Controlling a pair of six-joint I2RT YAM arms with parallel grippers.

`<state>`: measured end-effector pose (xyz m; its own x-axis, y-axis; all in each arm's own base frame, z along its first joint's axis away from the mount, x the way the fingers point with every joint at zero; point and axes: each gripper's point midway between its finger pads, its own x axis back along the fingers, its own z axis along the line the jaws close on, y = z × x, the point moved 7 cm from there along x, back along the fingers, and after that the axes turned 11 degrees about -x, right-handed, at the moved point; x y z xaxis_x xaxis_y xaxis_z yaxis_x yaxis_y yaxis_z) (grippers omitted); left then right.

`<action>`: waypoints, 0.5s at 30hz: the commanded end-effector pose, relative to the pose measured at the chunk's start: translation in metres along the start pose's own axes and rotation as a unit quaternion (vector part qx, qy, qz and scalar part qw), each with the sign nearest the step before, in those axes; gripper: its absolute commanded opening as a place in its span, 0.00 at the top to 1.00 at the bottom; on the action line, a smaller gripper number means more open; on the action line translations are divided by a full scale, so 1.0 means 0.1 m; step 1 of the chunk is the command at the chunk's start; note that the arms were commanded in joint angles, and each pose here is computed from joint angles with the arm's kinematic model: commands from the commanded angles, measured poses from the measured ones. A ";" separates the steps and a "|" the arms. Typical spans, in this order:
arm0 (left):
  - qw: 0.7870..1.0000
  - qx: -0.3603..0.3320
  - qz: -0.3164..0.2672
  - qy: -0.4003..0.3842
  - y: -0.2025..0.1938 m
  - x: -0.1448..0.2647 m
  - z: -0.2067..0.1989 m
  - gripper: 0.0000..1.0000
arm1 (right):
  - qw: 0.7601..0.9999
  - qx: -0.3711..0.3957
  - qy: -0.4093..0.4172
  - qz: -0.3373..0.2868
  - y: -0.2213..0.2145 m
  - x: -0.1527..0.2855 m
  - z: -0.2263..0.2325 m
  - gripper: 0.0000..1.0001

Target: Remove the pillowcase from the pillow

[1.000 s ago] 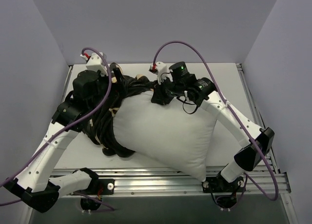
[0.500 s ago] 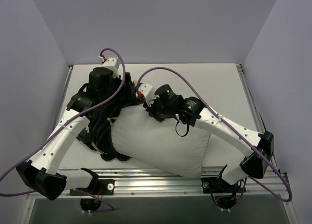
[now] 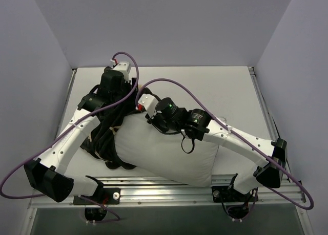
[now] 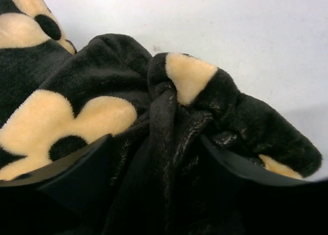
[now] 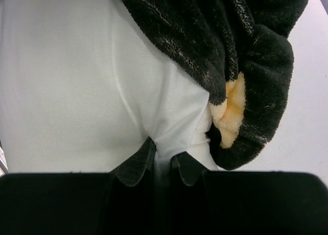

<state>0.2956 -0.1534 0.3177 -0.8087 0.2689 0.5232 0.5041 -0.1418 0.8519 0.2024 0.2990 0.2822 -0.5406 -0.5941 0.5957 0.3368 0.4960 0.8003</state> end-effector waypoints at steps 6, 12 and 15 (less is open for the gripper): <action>0.992 -0.015 -0.048 0.118 0.27 0.08 0.32 0.92 | 0.998 -0.017 0.000 -0.067 0.27 0.43 0.13 1.00; 0.964 0.006 -0.124 0.236 0.70 0.37 0.84 0.98 | 0.994 -0.056 0.001 -0.098 0.20 0.95 0.03 1.00; 0.956 0.011 -0.139 0.256 0.82 0.44 0.97 0.98 | 0.991 -0.079 -0.003 -0.111 0.09 1.18 -0.03 1.00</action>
<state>0.3225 -0.0938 0.3493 -0.9004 -0.0450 0.4328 0.4345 -0.1459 0.8887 0.1606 0.2660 0.3247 -0.5659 -0.6527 0.5037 0.3398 0.3721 0.8638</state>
